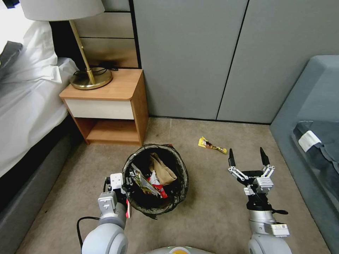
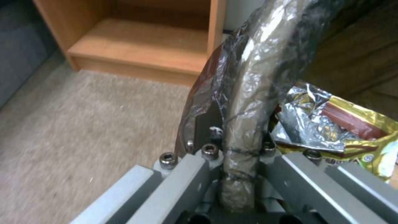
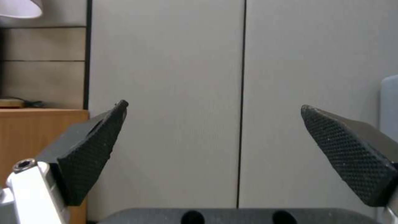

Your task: Pick up the trash bin, then pick up the garbage from the floor and place it into the trash bin.

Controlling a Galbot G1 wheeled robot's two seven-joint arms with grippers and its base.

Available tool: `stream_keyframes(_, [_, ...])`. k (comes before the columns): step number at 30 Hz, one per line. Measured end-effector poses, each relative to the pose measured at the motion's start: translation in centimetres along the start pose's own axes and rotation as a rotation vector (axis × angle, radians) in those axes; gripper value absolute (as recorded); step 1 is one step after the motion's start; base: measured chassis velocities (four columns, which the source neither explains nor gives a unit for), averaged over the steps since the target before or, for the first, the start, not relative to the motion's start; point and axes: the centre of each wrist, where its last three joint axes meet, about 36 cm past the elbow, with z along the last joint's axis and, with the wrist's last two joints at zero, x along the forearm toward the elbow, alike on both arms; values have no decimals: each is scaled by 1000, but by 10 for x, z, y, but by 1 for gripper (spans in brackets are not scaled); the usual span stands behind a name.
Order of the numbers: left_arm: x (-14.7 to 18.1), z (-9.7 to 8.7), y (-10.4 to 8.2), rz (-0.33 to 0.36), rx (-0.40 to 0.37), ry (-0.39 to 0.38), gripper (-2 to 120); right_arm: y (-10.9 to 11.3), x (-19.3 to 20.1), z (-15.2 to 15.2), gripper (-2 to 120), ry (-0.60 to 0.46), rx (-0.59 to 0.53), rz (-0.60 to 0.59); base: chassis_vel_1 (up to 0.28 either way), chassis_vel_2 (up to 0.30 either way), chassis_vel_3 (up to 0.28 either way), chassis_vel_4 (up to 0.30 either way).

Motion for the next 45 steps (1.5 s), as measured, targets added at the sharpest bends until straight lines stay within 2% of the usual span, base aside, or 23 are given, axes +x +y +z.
stream_keyframes(19, [0, 0, -1, 0, 2, 0, 0, -2, -8, 4, 100, -42, 15, -27, -206, 203, 205, -193])
stream_keyframes(31, [0, 0, -2, 2, 3, 1, 0, -6, -18, 5, 100, -67, 30, -49, -8, 3, 3, -6])
stream_keyframes(38, [1, 1, -1, 4, 1, 2, 0, -16, -55, 2, 100, -101, 77, -57, 0, 0, 0, 0])
stream_keyframes(42, [1, 0, -2, 5, 3, 0, 0, -11, -72, 2, 100, -55, 98, -80, 0, 0, 0, 0])
stream_keyframes(45, [1, -1, -3, 5, 5, -3, 0, -4, -78, 7, 100, 33, 110, -115, 0, 0, 0, 0])
